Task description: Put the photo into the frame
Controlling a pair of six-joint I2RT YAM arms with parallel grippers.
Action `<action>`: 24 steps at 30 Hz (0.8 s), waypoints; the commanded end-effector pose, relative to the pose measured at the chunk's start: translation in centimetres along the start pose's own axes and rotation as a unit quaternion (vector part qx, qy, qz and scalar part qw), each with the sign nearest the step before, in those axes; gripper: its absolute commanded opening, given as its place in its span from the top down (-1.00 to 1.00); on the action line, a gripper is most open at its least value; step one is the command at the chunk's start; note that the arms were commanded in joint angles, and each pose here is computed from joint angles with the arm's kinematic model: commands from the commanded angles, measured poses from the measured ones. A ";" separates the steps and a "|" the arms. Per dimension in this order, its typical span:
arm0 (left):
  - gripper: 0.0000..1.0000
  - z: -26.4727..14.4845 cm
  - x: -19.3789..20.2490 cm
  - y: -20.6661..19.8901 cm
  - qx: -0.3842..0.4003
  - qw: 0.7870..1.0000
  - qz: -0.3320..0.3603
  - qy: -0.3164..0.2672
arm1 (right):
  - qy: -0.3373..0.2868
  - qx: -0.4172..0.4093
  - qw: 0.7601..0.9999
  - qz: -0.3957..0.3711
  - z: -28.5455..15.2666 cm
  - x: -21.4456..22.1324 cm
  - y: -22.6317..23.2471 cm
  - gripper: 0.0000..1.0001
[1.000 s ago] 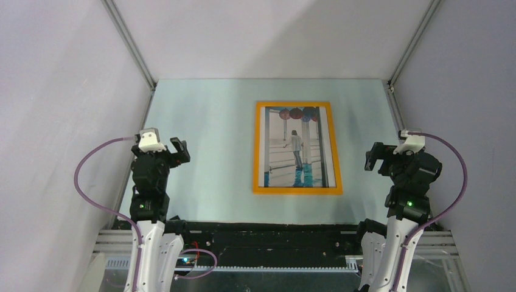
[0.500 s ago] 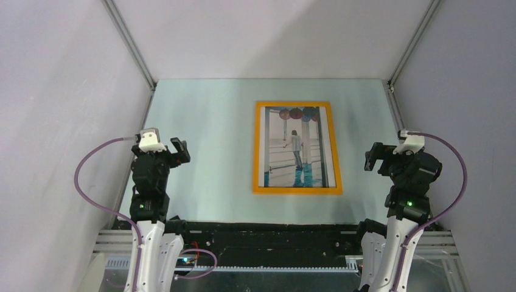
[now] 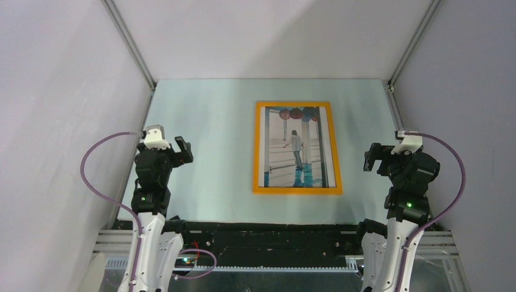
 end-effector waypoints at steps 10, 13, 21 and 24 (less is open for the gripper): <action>-0.99 -0.6 -2.0 0.0 0.000 0.999 0.006 -0.034 | -0.024 0.001 0.999 -0.026 0.0 -1.7 0.2 -0.99; -0.99 -0.7 -2.1 0.0 -0.003 0.999 0.008 -0.037 | -0.029 -0.001 0.999 -0.027 -0.2 -1.8 0.3 -0.99; -0.99 -0.5 -1.8 0.1 -0.003 0.999 0.010 -0.031 | -0.028 0.005 0.999 -0.029 -0.2 -1.8 0.2 -0.99; -0.99 -0.4 -1.7 0.1 -0.002 1.000 0.009 -0.028 | -0.028 0.007 0.999 -0.029 -0.2 -1.8 0.1 -0.99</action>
Point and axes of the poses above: each gripper's point midway between its finger pads, its own z axis out along the fingers, its own y axis along the line the jaws close on, x = y × z, the point moved 2 cm from there along -z, back along the fingers, and after that the axes turned 4 degrees about -z, right-handed, at the moved point
